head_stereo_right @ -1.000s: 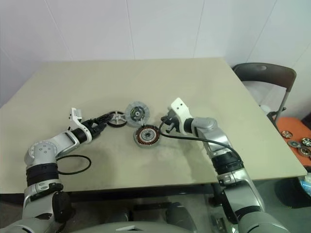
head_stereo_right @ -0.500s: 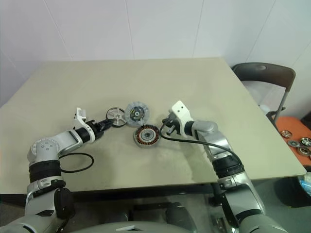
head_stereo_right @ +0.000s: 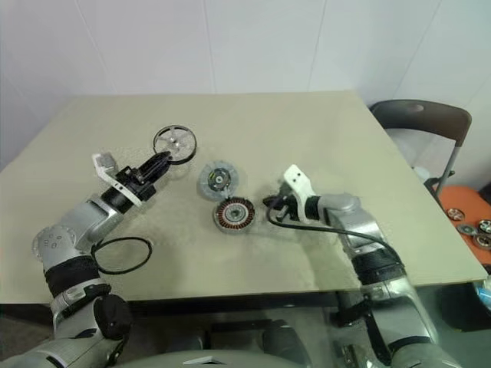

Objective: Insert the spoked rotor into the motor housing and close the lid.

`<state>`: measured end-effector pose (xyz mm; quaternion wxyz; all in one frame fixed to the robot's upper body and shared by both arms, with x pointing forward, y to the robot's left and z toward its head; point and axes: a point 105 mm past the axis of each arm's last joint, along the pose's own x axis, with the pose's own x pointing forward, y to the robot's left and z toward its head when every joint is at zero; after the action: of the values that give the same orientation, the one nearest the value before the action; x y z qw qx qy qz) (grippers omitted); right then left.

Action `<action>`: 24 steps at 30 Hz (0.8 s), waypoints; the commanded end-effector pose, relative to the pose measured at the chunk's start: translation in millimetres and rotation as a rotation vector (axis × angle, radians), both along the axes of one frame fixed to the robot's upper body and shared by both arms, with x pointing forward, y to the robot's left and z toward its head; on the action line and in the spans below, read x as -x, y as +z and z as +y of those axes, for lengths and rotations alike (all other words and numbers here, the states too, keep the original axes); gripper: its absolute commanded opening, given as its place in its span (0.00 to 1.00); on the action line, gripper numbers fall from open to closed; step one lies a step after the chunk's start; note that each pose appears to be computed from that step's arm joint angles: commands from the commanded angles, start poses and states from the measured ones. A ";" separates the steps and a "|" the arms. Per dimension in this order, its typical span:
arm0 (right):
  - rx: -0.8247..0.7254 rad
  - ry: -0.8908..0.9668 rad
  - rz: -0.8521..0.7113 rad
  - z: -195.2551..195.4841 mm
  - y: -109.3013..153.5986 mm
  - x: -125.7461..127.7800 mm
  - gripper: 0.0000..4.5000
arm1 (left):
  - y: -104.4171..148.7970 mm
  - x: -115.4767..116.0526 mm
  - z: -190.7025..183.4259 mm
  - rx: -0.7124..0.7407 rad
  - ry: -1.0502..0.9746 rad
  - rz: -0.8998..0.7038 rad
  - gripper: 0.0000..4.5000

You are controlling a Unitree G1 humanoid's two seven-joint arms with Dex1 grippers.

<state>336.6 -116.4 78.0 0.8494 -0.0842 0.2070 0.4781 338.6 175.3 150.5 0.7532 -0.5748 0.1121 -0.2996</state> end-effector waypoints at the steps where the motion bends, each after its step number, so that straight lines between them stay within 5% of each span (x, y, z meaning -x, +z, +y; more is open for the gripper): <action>1: -0.059 0.102 -0.012 1.7 21.9 14.2 0.00 | 21.1 23.3 -25.7 -0.050 -0.158 -0.139 0.09; 5: -0.088 0.181 0.014 0.6 30.0 30.4 0.00 | 28.1 48.6 -42.1 -0.071 -0.302 -0.220 0.09; 9: -0.070 0.186 0.016 -2.5 29.5 32.1 0.00 | 4.1 54.6 -45.6 -0.138 -0.358 -0.136 0.09; 17: -0.056 0.179 0.013 1.0 25.5 29.5 0.00 | -46.2 60.8 -58.9 -0.180 -0.432 0.041 0.09; 24: -0.060 0.172 0.016 2.3 25.2 32.5 0.00 | -62.1 52.6 -65.7 -0.181 -0.432 0.068 0.09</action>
<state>303.8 -118.4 91.1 0.8049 -0.0644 0.2143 0.5495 280.6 111.1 81.1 0.7128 -0.4814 0.3021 -0.4109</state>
